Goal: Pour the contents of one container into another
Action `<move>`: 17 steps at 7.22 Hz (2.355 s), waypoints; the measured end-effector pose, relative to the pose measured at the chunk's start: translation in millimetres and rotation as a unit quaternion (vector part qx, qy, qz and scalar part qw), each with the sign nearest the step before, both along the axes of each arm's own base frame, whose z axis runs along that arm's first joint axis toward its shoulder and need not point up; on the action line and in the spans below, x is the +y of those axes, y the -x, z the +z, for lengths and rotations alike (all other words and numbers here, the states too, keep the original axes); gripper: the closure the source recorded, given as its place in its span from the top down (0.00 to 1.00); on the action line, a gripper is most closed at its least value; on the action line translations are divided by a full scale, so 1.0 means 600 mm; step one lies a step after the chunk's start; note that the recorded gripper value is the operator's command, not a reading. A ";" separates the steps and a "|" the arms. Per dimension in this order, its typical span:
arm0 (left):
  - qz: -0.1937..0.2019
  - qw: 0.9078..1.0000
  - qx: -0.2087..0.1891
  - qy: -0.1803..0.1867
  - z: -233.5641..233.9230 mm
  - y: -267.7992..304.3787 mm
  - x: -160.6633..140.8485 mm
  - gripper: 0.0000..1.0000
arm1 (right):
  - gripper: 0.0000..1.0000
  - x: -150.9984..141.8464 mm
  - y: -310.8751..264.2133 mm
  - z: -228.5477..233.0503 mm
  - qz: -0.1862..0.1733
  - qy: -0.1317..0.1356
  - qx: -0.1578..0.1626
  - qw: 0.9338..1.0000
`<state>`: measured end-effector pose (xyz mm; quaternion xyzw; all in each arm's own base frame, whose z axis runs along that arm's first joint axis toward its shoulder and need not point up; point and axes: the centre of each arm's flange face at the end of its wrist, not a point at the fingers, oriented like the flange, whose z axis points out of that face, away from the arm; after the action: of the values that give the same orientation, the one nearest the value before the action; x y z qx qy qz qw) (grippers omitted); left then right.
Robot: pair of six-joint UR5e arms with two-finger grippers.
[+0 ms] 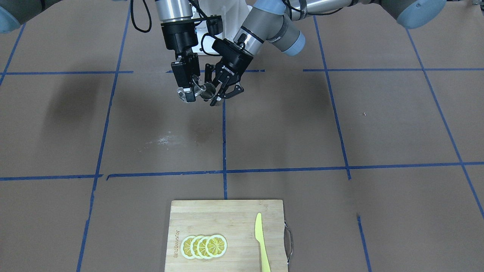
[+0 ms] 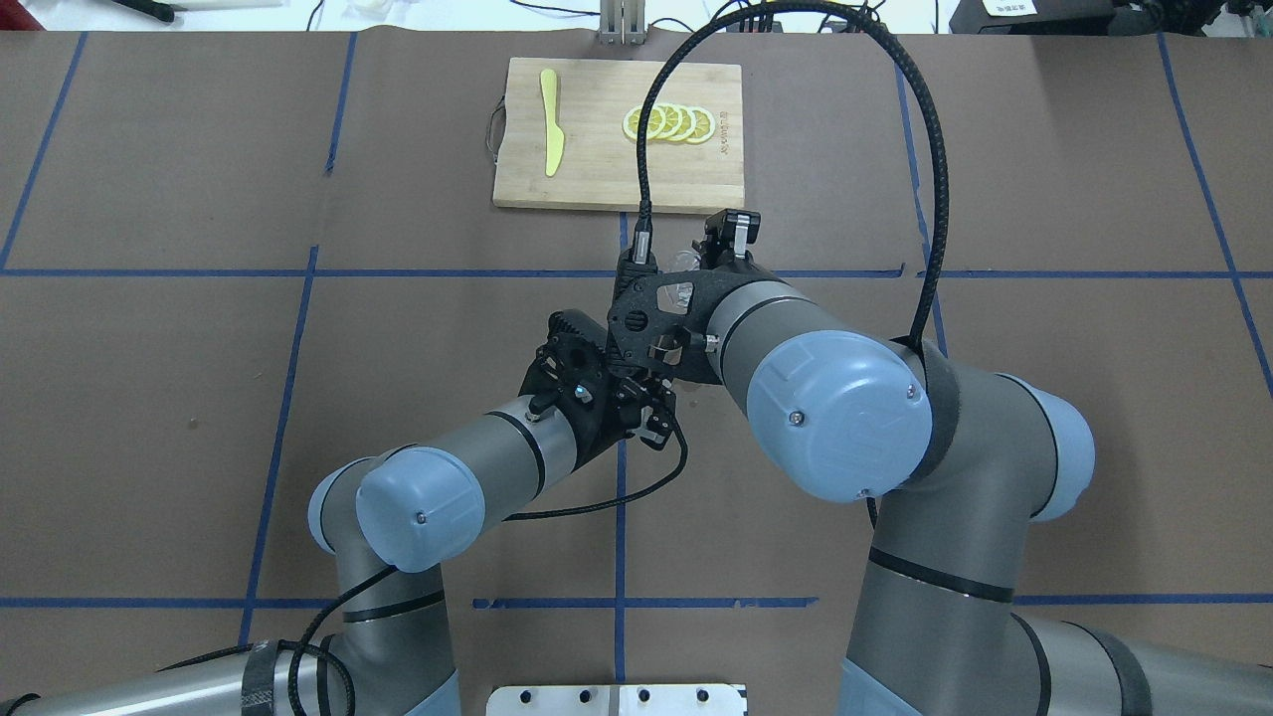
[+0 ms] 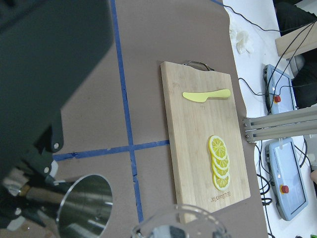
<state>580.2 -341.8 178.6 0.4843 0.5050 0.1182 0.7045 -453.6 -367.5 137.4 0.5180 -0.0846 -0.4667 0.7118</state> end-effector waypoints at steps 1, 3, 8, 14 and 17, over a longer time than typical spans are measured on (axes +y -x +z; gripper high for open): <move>0.000 1.000 0.000 0.000 0.000 0.000 0.000 0.00 | 0.00 0.004 0.003 -0.002 0.000 -0.011 0.014 1.000; -0.001 1.000 0.001 0.000 -0.001 0.001 0.000 0.00 | 0.00 0.003 0.003 -0.010 -0.003 -0.049 0.057 0.997; 0.000 1.000 0.004 -0.001 0.001 0.002 0.000 0.00 | 0.00 0.001 -0.001 -0.025 -0.016 -0.088 0.094 0.992; 0.000 1.000 0.004 -0.001 0.006 -0.001 -0.001 0.00 | 0.00 -0.004 -0.008 -0.054 -0.010 -0.117 0.130 0.985; 0.000 1.000 0.003 -0.001 0.012 -0.005 -0.002 0.00 | 0.00 0.004 0.000 -0.058 -0.010 -0.135 0.147 0.980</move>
<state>583.2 -342.7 185.5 0.4852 0.5068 0.1172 0.7028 -453.6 -365.2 102.4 0.5342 0.0801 -0.5520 0.6352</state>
